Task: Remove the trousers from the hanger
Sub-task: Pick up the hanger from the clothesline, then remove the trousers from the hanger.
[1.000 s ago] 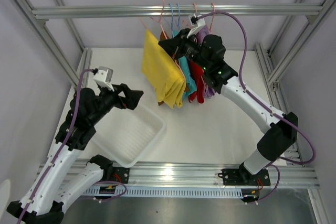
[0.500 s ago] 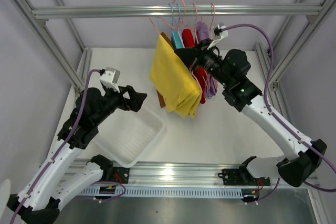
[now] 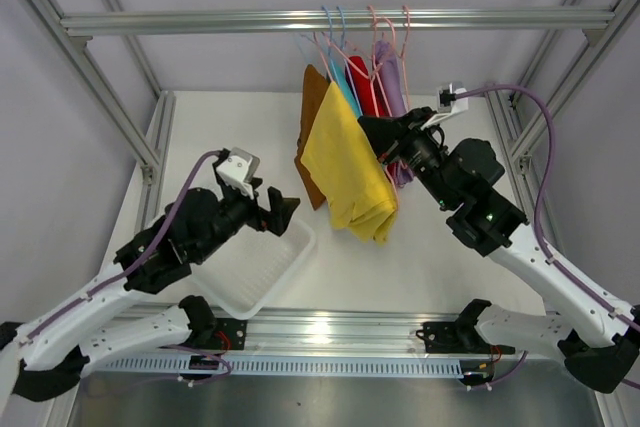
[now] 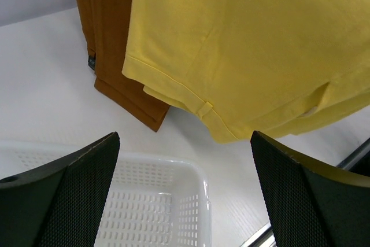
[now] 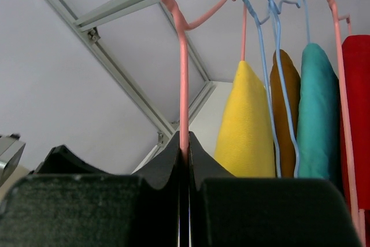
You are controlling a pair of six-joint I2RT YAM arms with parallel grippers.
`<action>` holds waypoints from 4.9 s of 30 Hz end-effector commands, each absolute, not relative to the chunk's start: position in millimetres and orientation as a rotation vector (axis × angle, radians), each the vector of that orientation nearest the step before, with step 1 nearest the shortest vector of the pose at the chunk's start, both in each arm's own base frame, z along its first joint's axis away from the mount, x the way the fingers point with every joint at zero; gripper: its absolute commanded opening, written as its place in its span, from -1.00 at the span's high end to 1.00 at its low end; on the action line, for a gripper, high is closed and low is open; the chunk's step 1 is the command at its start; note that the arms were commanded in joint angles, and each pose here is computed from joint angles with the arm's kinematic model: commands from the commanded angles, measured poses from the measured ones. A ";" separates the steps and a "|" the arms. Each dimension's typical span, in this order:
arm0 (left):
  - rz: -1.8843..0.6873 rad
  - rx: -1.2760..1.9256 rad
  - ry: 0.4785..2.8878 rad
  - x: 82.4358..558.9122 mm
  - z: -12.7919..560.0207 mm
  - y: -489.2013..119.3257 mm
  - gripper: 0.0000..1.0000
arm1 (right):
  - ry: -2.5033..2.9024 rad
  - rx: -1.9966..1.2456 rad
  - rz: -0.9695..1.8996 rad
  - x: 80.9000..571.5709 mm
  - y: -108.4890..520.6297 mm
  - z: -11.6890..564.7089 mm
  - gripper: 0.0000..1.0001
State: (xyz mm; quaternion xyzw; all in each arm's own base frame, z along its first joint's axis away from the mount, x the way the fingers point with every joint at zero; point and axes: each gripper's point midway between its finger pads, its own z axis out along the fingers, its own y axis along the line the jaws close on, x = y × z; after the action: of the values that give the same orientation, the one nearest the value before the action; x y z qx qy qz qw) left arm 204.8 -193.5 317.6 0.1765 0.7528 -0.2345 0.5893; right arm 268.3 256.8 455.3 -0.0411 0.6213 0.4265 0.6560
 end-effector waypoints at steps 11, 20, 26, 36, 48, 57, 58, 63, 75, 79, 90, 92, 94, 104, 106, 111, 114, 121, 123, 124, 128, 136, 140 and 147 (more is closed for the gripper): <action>-0.365 0.405 1.495 170.3 335.0 -253.7 -0.99 | 1.259 0.170 0.958 279.4 244.4 517.1 1.00; -0.337 0.443 1.435 157.2 317.8 -291.9 -0.99 | 1.269 0.186 0.981 273.7 246.2 526.4 1.00; -0.369 0.429 1.424 155.7 321.4 -307.1 -0.99 | 1.276 0.188 0.983 271.3 243.6 522.7 1.00; -0.412 0.468 1.408 147.2 328.1 -335.4 -0.99 | 1.280 0.193 0.973 271.2 237.9 518.2 1.00; -0.301 0.402 1.448 162.5 316.7 -322.8 -0.99 | 1.270 0.203 0.995 270.4 228.3 515.3 1.00; -0.341 0.350 1.461 169.8 319.1 -320.2 -0.99 | 1.272 0.201 1.014 268.8 226.9 511.0 1.00; -0.346 0.350 1.461 169.9 320.1 -322.0 -0.99 | 1.274 0.197 1.014 269.1 227.6 510.6 1.00; -0.410 0.395 1.462 163.1 318.4 -335.6 -0.99 | 1.279 0.197 1.009 271.8 226.3 508.5 1.00; -0.451 0.500 1.451 150.4 315.1 -351.2 -0.96 | 1.278 0.208 1.024 277.6 224.1 505.9 1.00; -0.443 0.504 1.452 150.9 314.5 -355.3 -0.96 | 1.281 0.205 1.028 276.5 224.6 505.2 1.00; -0.369 0.403 1.558 176.9 297.4 -341.5 -0.86 | 1.274 0.200 1.022 273.4 219.5 507.3 1.00; -0.357 0.400 1.559 178.5 296.7 -340.1 -0.86 | 1.277 0.197 1.023 274.0 220.7 506.3 1.00; -0.346 0.396 1.560 180.1 296.0 -338.0 -0.86 | 1.277 0.196 1.025 273.9 220.7 505.8 1.00; -0.329 0.329 1.553 189.7 298.6 -328.0 -0.84 | 1.299 0.192 1.055 271.3 225.8 496.4 1.00; -0.327 0.311 1.546 190.7 301.4 -328.7 -0.84 | 1.303 0.191 1.064 269.9 227.0 495.0 1.00; -0.317 0.289 1.525 193.8 307.8 -331.0 -0.75 | 1.316 0.189 1.076 268.5 229.8 488.7 1.00; -0.310 0.292 1.518 194.7 312.0 -334.4 -0.69 | 1.324 0.180 1.084 266.7 233.5 485.5 1.00; -0.319 0.293 1.503 194.4 318.2 -337.2 -0.16 | 1.352 0.161 1.083 265.0 240.7 473.5 1.00; -0.321 0.285 1.500 195.0 321.4 -336.2 0.13 | 1.356 0.157 1.085 263.5 241.5 470.4 1.00; -0.316 0.287 1.498 194.9 322.2 -335.8 0.21 | 1.366 0.154 1.084 263.1 243.1 465.8 1.00; -0.306 0.283 1.492 196.0 326.3 -333.5 0.52 | 1.386 0.147 1.082 261.7 245.6 455.7 1.00; -0.286 0.276 1.501 196.0 326.9 -325.7 0.98 | 1.434 0.120 1.073 263.1 257.5 433.5 1.00; -0.278 0.257 1.501 196.2 334.9 -315.8 0.99 | 1.453 0.099 1.061 263.9 263.2 425.4 1.00; -0.291 0.238 1.464 192.2 367.3 -293.8 0.99 | 1.495 0.070 1.024 269.3 270.2 405.3 1.00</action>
State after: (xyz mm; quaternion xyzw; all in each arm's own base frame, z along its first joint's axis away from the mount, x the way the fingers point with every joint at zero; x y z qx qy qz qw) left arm 191.4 -314.8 298.9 0.1875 0.6861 -0.0841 0.6979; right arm 267.9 271.0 382.6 0.0254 0.6826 0.4301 0.5902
